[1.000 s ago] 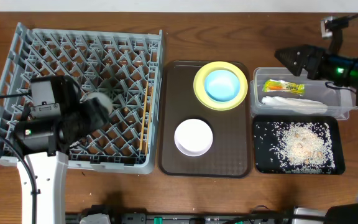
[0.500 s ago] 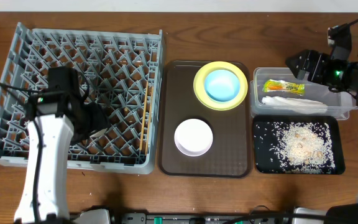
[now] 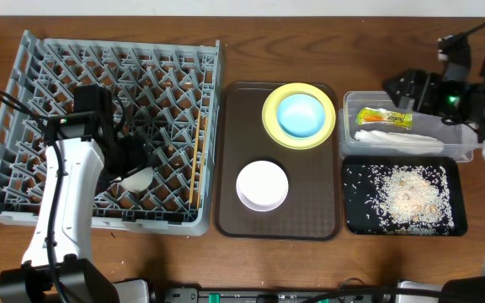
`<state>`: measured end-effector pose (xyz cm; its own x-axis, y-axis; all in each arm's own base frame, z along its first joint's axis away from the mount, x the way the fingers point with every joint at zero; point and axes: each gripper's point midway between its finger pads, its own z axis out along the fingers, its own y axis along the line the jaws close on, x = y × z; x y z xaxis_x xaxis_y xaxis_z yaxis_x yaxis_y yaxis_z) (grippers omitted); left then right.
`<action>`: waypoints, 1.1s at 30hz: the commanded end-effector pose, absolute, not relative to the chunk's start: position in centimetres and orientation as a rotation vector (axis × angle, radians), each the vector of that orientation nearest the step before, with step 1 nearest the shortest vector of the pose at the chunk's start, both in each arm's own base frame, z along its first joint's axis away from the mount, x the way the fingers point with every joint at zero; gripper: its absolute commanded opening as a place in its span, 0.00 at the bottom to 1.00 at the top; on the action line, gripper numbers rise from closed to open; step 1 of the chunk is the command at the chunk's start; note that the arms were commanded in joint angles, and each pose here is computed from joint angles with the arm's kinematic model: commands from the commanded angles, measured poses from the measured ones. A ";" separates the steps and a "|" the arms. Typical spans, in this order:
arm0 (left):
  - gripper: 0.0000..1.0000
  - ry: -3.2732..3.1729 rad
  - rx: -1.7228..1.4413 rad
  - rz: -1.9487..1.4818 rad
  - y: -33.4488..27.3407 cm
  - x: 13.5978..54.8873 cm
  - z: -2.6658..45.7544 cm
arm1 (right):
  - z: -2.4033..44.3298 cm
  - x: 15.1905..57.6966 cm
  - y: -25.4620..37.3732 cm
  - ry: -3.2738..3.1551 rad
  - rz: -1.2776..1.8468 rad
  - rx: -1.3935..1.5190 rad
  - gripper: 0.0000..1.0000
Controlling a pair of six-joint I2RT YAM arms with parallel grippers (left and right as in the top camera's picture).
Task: Sort waste into correct bins and load items into the dishwasher
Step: 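Carry the white cup with the left gripper into the rack and release, then grasp the light-blue bowl on the yellow plate with the right gripper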
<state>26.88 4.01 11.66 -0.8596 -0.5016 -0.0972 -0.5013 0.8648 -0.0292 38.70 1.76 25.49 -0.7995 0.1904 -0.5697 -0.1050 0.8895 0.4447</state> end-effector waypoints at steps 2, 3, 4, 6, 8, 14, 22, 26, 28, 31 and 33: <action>0.96 2.876 -0.780 -0.003 4.4 28.1 13.2 | 25.6 38.2 6.3 2.410 0.622 -0.219 0.87; 0.93 2.864 -0.776 -0.013 4.4 28.3 13.6 | 25.4 38.0 7.6 2.409 0.614 -0.289 0.87; 0.90 2.852 -0.771 -0.030 4.2 28.5 14.0 | 25.3 37.9 8.4 2.414 0.596 -0.324 0.87; 0.87 2.823 -0.757 -0.088 3.6 28.9 15.0 | 24.4 37.9 10.1 2.442 0.512 -0.387 0.87; 0.86 2.790 -0.738 -0.159 2.9 29.2 16.1 | 23.1 37.8 11.9 2.477 0.429 -0.456 0.87; 0.91 2.654 -0.660 -0.255 1.8 29.1 20.0 | 17.5 37.4 16.8 2.582 0.201 -0.661 0.84; 0.95 2.580 -0.632 -0.263 1.5 26.9 22.7 | 9.6 39.4 18.5 2.686 0.014 -0.709 0.69; 0.95 2.580 -0.632 -0.263 1.4 26.6 22.8 | 6.7 40.1 18.9 2.718 0.012 -0.709 0.63; 0.95 2.580 -0.633 -0.263 1.4 26.6 22.8 | 5.7 40.2 19.7 2.725 0.058 -0.721 0.58; 0.95 2.579 -0.632 -0.263 1.4 26.6 22.8 | 4.6 40.0 21.1 2.729 0.138 -0.753 0.54; 0.95 2.579 -0.632 -0.263 1.4 26.6 22.8 | 4.4 40.0 21.4 2.726 0.142 -0.762 0.46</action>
